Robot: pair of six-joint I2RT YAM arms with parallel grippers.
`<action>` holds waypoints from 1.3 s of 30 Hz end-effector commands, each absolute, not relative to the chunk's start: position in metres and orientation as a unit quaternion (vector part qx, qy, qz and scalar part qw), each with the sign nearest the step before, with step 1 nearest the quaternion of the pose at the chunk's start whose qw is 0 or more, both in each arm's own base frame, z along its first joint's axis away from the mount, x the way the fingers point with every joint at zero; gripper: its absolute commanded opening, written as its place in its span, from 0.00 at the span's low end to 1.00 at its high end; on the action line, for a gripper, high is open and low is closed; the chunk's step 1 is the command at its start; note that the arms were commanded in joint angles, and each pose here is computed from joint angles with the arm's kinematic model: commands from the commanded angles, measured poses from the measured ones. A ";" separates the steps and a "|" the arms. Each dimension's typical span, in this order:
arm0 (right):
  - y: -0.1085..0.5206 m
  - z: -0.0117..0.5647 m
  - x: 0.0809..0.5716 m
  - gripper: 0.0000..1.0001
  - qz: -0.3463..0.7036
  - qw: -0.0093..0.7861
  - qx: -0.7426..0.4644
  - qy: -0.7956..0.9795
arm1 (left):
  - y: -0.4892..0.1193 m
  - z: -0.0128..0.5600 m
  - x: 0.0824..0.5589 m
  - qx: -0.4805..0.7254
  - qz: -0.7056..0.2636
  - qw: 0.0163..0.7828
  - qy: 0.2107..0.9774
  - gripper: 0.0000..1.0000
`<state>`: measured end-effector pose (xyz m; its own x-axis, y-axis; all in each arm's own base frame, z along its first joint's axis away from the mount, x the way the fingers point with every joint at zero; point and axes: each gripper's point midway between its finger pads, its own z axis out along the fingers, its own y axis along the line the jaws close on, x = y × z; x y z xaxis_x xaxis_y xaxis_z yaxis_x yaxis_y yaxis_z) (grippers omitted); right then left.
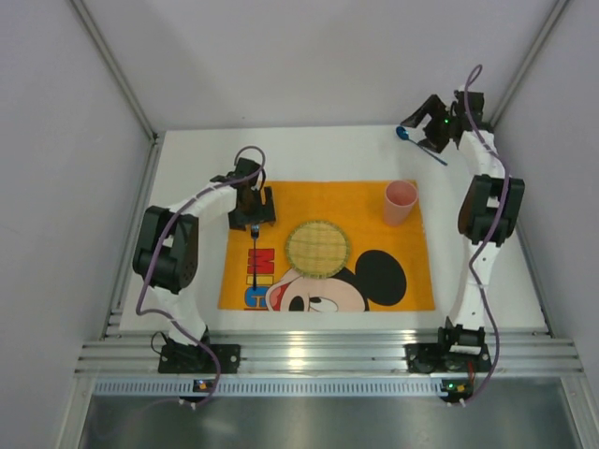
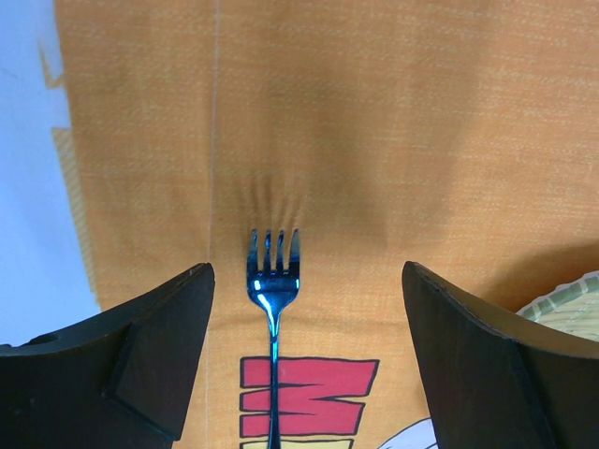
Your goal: Set the dinner table for one person
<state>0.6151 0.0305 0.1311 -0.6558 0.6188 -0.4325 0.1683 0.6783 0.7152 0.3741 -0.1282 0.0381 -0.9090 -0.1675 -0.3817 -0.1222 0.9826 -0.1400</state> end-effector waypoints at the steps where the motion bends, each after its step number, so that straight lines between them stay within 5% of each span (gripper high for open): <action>1: 0.004 0.161 0.648 1.00 0.291 0.419 0.214 0.833 | -0.143 0.053 0.394 -0.068 -0.081 0.224 0.969 0.86; 15: -0.045 0.102 0.715 1.00 0.252 0.479 0.294 0.788 | -0.126 0.052 0.402 -0.061 -0.037 0.209 0.975 0.87; 30: 0.005 0.028 0.630 1.00 0.232 0.331 0.233 0.884 | -0.123 0.045 0.399 -0.075 -0.050 0.209 0.974 0.86; 39: -0.010 0.008 0.605 0.86 0.146 0.270 0.217 0.927 | -0.115 0.051 0.388 -0.081 -0.054 0.227 0.969 0.86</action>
